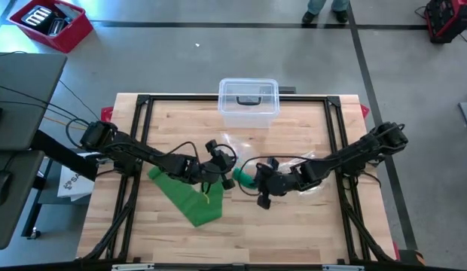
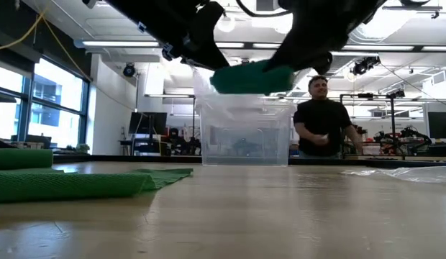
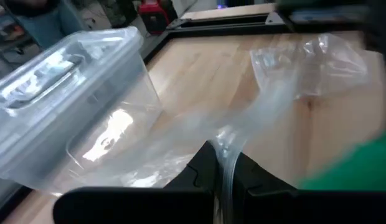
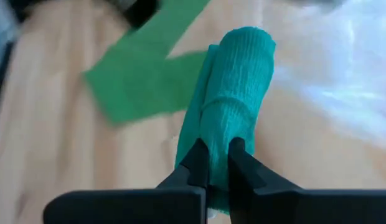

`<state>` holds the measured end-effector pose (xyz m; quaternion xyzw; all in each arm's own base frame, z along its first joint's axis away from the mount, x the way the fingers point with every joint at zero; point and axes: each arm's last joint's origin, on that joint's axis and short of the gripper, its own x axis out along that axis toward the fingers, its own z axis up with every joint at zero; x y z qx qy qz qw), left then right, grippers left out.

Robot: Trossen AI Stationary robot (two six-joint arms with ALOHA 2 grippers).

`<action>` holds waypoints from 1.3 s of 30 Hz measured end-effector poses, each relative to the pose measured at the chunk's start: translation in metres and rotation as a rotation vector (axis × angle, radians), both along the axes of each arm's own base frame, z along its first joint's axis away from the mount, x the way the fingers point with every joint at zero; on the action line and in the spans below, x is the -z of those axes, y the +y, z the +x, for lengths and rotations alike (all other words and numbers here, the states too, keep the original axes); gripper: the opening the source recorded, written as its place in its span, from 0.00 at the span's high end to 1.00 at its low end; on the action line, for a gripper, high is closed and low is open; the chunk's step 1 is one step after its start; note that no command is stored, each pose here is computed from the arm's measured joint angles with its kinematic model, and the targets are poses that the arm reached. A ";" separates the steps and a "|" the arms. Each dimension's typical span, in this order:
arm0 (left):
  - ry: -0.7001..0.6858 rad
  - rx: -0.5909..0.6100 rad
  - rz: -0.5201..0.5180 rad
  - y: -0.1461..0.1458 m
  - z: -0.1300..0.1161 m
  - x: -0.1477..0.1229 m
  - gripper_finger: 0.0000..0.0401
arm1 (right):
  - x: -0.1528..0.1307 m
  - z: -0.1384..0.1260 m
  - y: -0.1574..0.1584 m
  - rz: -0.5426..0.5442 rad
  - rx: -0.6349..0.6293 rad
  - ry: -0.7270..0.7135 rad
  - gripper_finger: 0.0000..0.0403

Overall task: Roll bandage
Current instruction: Put the blue bandage into the left transparent zip bag

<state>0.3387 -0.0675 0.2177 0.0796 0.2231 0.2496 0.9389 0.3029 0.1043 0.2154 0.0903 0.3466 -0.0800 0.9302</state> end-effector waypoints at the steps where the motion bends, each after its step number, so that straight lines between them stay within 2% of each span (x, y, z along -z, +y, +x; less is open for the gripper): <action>1: -0.002 -0.013 0.008 0.002 0.001 0.001 1.00 | 0.001 -0.001 0.000 0.021 -0.034 0.027 0.97; 5: 0.004 -0.035 -0.003 0.009 0.004 0.005 1.00 | 0.004 -0.005 0.006 0.065 -0.076 0.076 0.97; 11: 0.002 -0.034 -0.041 0.015 0.005 0.005 1.00 | 0.002 -0.010 0.021 -0.005 -0.101 0.039 0.97; 13: 0.003 -0.036 -0.045 0.015 0.004 0.006 1.00 | -0.001 -0.011 0.022 -0.043 -0.057 0.000 0.97; 17: -0.004 -0.033 -0.049 0.013 0.004 0.005 1.00 | -0.012 -0.014 0.014 -0.074 0.172 -0.100 0.97; 20: -0.007 -0.037 -0.020 0.012 0.006 0.006 1.00 | -0.015 -0.014 0.011 -0.111 0.260 -0.146 0.97; 23: -0.032 -0.033 -0.007 0.012 0.008 0.003 1.00 | -0.011 -0.014 0.003 -0.053 0.332 -0.127 0.98; 27: -0.076 -0.002 0.017 0.007 0.010 -0.002 1.00 | -0.007 -0.012 -0.008 -0.035 0.390 -0.095 0.98; 29: -0.100 0.010 0.029 0.004 0.011 -0.005 1.00 | -0.009 -0.010 -0.009 -0.036 0.375 -0.106 0.98; 34: -0.092 0.007 0.065 0.002 0.010 -0.006 1.00 | -0.014 -0.006 0.001 0.002 0.183 -0.098 0.98; 39: -0.052 -0.005 0.092 0.003 0.009 -0.004 1.00 | -0.021 -0.014 0.018 0.020 0.132 -0.035 0.98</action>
